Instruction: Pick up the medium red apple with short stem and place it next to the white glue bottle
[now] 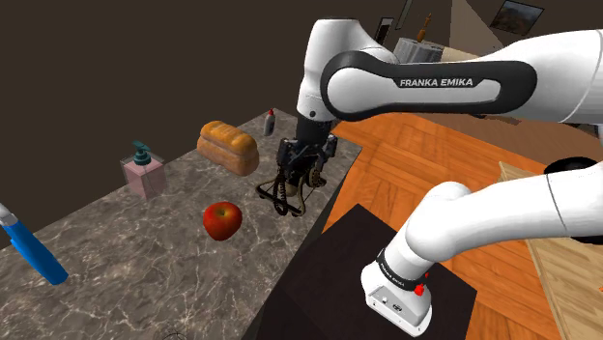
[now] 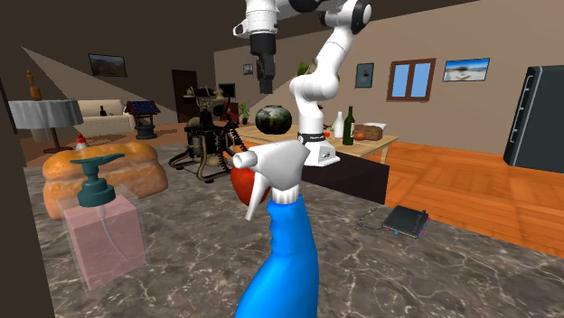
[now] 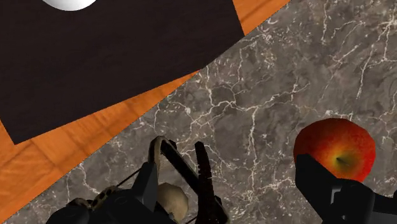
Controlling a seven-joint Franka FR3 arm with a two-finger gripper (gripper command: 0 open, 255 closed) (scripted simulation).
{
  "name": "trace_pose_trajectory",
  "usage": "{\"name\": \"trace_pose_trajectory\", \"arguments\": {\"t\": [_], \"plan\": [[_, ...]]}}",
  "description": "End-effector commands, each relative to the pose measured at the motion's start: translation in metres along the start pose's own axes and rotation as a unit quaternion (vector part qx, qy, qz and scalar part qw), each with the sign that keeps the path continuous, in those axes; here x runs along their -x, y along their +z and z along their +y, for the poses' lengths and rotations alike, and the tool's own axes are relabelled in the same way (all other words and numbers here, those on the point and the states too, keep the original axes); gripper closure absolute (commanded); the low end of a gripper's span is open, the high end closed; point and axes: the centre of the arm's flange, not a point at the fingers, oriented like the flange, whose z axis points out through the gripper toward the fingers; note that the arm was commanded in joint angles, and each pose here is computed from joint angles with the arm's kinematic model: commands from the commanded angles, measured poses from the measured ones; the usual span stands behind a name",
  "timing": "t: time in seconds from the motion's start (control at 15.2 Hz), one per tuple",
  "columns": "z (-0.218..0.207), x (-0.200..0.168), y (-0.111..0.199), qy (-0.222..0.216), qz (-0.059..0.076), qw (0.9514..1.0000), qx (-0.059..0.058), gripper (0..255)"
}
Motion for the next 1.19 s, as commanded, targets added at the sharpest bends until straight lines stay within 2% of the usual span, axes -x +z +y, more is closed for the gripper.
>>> {"name": "trace_pose_trajectory", "arguments": {"t": [0.0,0.46,0.92,1.12], "plan": [[-0.022,-0.003,0.013,0.023,0.005,0.9997,-0.005,0],[-0.096,-0.021,0.057,0.096,0.019,0.9951,-0.019,0],[-0.168,-0.051,0.098,0.168,0.033,0.9847,-0.033,0],[-0.176,-0.055,0.113,0.175,0.035,0.9833,-0.035,0]]}}
